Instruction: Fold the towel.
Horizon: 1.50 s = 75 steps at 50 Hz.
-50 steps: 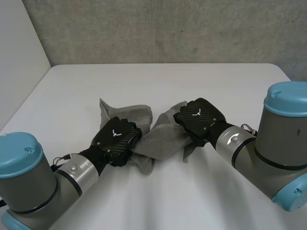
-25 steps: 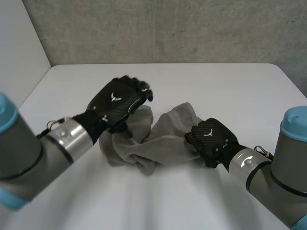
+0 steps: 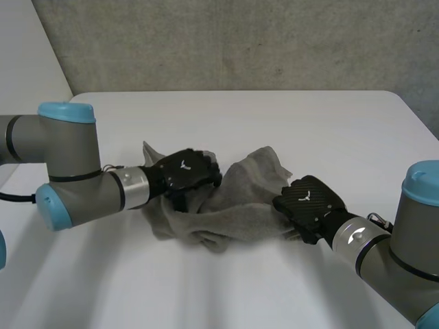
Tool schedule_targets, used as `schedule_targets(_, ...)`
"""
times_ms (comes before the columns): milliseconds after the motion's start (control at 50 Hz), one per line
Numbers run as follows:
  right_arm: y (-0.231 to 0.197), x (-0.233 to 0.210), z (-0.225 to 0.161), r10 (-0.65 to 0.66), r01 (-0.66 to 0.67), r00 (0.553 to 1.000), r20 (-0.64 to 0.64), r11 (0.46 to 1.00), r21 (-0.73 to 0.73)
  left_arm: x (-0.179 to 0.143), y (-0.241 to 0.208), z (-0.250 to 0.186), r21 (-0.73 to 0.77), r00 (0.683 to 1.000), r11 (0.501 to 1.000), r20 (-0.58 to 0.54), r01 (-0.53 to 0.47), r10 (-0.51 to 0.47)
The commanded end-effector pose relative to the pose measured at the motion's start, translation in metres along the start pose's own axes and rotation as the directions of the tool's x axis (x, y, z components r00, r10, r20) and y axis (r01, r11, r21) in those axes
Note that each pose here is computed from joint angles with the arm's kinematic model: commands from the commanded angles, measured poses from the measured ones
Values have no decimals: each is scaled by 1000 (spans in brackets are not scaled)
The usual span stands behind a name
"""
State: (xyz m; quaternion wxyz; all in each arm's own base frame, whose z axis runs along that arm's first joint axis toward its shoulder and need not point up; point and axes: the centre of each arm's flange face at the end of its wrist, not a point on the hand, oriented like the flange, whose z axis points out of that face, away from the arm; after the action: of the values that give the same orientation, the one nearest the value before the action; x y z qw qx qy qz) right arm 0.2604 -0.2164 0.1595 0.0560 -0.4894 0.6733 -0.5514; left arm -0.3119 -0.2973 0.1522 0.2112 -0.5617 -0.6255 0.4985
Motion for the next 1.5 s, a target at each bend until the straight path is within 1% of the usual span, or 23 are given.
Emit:
schedule_targets(20,3,3,4,5,-5,1000,-3,1000,-9,-7,18,-16,-130,999,991,1,-35,36)
schedule_targets(340,9,4,7,12,-12,1000,-6,1000,-21,-21,17,-49,-203,998,977,14,61,-60)
schedule_targets(660,10,-3,5,13,-13,1000,16,1000,-24,-7,27,-56,-243,995,965,2,95,-98)
schedule_targets(780,-1,6,5,11,-11,1000,-9,1000,-2,-23,6,-60,-190,997,980,56,55,-46)
schedule_targets(860,-38,29,13,-24,30,998,-61,994,106,-44,-19,-64,-117,990,993,139,-3,19)
schedule_targets(960,-101,77,27,-32,85,980,-196,959,271,-91,-69,-71,69,949,997,314,-23,0)
schedule_targets(1000,-130,98,27,-3,98,964,-265,933,347,-127,-111,-85,227,888,974,452,-21,-86)
schedule_targets(1020,-162,122,17,51,110,937,-346,897,428,-127,-111,-85,228,887,973,453,-21,-87)
schedule_targets(1040,-163,122,17,51,110,936,-347,896,429,-142,-133,-97,311,849,950,508,-22,-146)
schedule_targets(1060,-193,143,0,127,113,902,-412,853,510,-152,-153,-110,388,814,921,545,-31,-202)
schedule_targets(1080,-220,162,-20,210,117,864,-457,800,589,-152,-153,-110,389,813,921,545,-32,-203)
schedule_targets(1100,-220,162,-20,211,117,864,-458,799,590,-157,-173,-125,457,788,888,563,-47,-249)
schedule_targets(1140,-256,184,-55,317,140,824,-469,688,712,-159,-186,-136,508,773,859,569,-60,-282)
schedule_targets(1180,-263,187,-64,333,141,826,-454,658,740,-161,-193,-144,538,766,839,571,-79,-293)
schedule_targets(1260,-254,173,-54,296,95,869,-396,686,722,-157,-172,-140,522,768,852,557,-30,-315)
schedule_targets(1280,-240,161,-44,271,52,895,-355,726,685,-157,-172,-140,522,768,852,557,-30,-315)
schedule_targets(1300,-221,147,-34,250,4,918,-308,771,637,-150,-158,-133,503,783,864,532,13,-322)
schedule_targets(1320,-221,147,-33,250,4,918,-308,771,637,-140,-143,-125,480,803,875,494,68,-333)
schedule_targets(1340,-201,132,-24,229,-31,936,-268,811,584,-140,-143,-125,479,804,875,493,69,-333)
schedule_targets(1360,-201,132,-24,229,-32,936,-267,812,583,-129,-126,-115,453,827,883,445,123,-343)
schedule_targets(1380,-181,117,-16,202,-50,951,-236,848,527,-116,-108,-105,422,850,889,390,177,-354)
schedule_targets(1460,-119,71,0,83,-24,983,-161,941,338,-88,-69,-91,348,880,901,302,257,-367)
schedule_targets(1500,-100,58,3,38,4,989,-143,959,283,-75,-50,-85,309,889,910,278,276,-364)
